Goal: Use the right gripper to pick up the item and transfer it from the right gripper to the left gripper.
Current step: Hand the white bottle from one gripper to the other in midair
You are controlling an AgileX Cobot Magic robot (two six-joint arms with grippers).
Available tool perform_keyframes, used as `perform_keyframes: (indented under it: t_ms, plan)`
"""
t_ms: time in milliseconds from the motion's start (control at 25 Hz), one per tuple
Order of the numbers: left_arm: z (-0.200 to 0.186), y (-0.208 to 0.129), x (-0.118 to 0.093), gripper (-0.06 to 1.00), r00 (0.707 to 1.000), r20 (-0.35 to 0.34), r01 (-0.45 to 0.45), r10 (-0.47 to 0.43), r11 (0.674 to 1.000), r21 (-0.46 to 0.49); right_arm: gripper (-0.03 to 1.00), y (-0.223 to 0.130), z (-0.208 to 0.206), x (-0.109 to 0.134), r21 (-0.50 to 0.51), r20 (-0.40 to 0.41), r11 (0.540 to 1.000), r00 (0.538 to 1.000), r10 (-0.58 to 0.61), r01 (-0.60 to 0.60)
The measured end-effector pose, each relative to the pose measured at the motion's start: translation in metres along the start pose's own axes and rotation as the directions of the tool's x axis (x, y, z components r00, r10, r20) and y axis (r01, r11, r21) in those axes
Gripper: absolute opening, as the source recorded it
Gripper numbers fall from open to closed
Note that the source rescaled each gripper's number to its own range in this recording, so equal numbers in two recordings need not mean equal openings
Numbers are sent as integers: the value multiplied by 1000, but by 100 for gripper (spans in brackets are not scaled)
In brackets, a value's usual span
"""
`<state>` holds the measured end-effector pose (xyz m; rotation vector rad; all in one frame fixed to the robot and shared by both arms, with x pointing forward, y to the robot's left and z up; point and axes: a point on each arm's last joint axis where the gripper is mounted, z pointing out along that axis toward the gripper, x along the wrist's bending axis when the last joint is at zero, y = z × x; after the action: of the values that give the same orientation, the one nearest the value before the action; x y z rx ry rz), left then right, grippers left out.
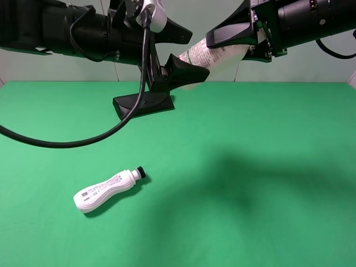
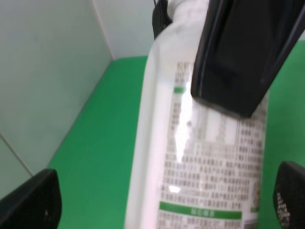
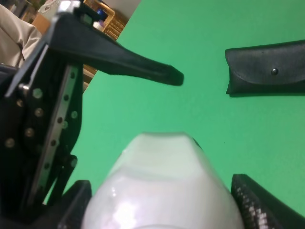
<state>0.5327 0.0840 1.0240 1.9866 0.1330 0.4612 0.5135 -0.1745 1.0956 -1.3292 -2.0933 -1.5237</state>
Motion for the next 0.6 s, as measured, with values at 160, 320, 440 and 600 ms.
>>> perform_keyframes:
  t_ms: [160,320,440,600]
  plan:
    - [11,-3,-9,76,999,31,-35,35,999,8,4,0,0,0,0,0,1000,1000,0,0]
    - [14,-4,-9,76,998,27,-51,50,999,8,4,0,0,0,3,-3,1000,1000,0,0]
    - [14,-3,-8,76,997,18,-73,73,997,6,4,0,0,0,3,-3,1000,1000,0,0]
    - [14,-3,-8,58,996,19,-90,90,996,5,4,0,0,0,4,-3,1000,1000,-1,1]
